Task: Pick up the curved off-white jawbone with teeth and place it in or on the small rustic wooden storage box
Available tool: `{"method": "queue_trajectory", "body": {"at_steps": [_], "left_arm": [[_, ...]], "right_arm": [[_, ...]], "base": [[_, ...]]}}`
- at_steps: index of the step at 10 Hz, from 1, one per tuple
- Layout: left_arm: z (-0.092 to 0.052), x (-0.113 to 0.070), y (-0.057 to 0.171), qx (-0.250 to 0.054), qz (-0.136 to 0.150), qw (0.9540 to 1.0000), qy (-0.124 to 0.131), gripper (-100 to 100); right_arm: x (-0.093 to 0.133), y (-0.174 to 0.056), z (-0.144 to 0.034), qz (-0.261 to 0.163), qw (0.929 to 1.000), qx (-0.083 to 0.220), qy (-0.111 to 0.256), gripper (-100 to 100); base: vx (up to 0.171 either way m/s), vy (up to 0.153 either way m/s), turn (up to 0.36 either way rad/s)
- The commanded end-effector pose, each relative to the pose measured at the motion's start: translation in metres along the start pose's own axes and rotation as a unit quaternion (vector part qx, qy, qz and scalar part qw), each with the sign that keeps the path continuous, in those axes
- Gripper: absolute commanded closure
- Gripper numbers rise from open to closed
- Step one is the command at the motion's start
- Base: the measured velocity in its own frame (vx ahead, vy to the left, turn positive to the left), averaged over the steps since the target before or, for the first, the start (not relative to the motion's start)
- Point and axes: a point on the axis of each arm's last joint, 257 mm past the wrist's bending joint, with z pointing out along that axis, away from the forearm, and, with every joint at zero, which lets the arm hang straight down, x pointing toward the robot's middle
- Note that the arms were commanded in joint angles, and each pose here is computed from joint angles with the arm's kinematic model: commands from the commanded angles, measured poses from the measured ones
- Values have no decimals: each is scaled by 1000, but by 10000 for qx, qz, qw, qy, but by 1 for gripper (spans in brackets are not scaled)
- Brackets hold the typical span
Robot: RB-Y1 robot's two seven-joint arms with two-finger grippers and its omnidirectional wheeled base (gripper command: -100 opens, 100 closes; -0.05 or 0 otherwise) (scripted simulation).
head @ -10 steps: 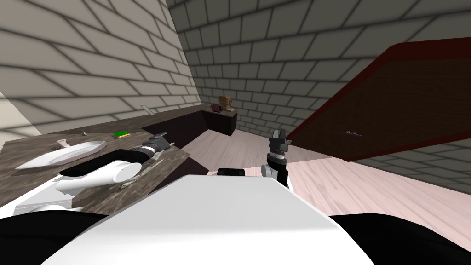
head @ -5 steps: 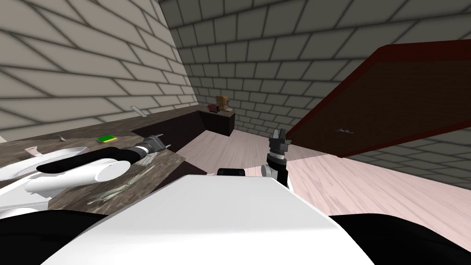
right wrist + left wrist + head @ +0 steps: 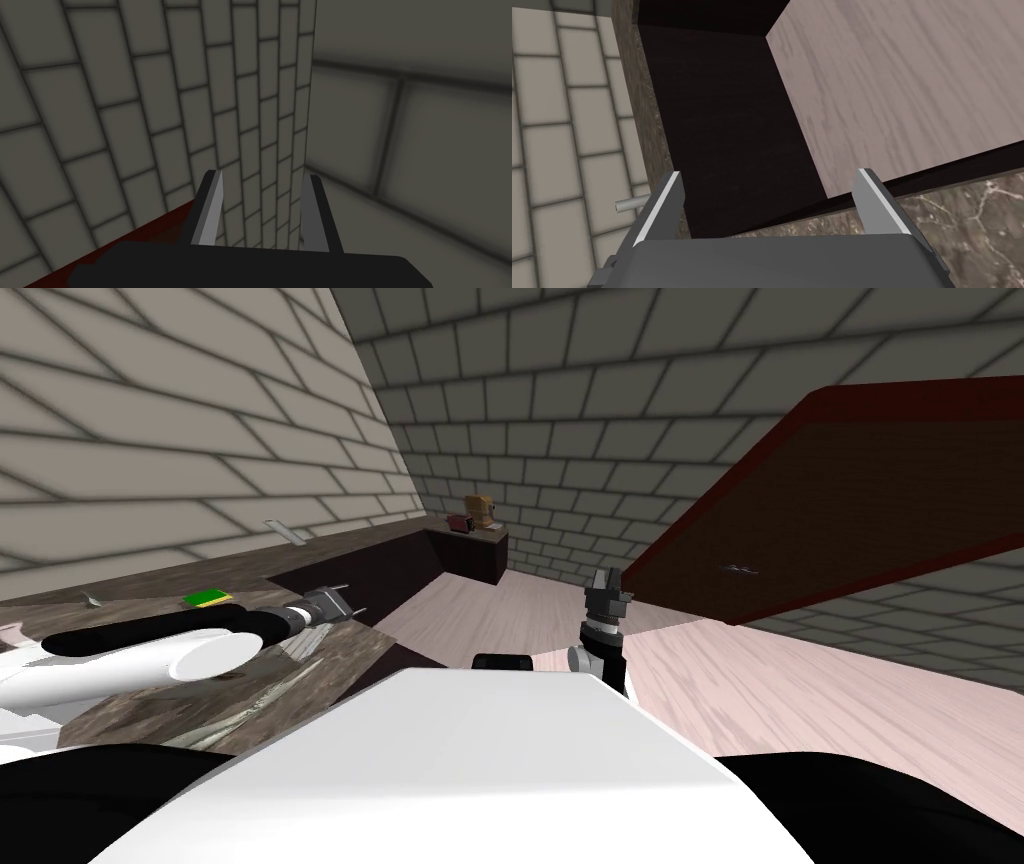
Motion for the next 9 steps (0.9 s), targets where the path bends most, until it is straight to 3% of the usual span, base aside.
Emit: {"method": "queue_trajectory", "body": {"at_steps": [1, 2, 3, 4, 5, 6, 7, 8, 9], "left_arm": [[-3, -11, 5, -255, -280, 9992, -98, -100], [-4, -13, 11, -373, -289, 9988, -136, -100], [-6, -20, 16, -548, -541, 9968, -201, -100], [-7, -22, 21, -649, -540, 9961, -240, -100], [-10, -29, 27, -832, -795, 9929, -313, -100], [-11, -30, 32, -929, -794, 9919, -350, -100], [-15, -37, 40, -1122, -1050, 9872, -431, -100], [-16, -39, 45, -1212, -1049, 9860, -466, -100], [-20, -46, 55, -1408, -1303, 9799, -554, -100]], "right_arm": [[0, 0, 0, 0, 10000, 0, 0, 0], [0, 0, 0, 0, 10000, 0, 0, 0], [0, 0, 0, 0, 10000, 0, 0, 0], [0, 0, 0, 0, 10000, 0, 0, 0], [0, 0, 0, 0, 10000, 0, 0, 0], [0, 0, 0, 0, 10000, 0, 0, 0], [0, 0, 0, 0, 10000, 0, 0, 0], [0, 0, 0, 0, 10000, 0, 0, 0], [0, 0, 0, 0, 10000, 0, 0, 0]], "base": [[32, 19, -50], [26, 17, -32], [31, 20, -48], [26, 17, -26], [19, 25, -39], [14, 26, -25], [19, 30, -26], [15, 28, -17], [13, 45, -25]]}}
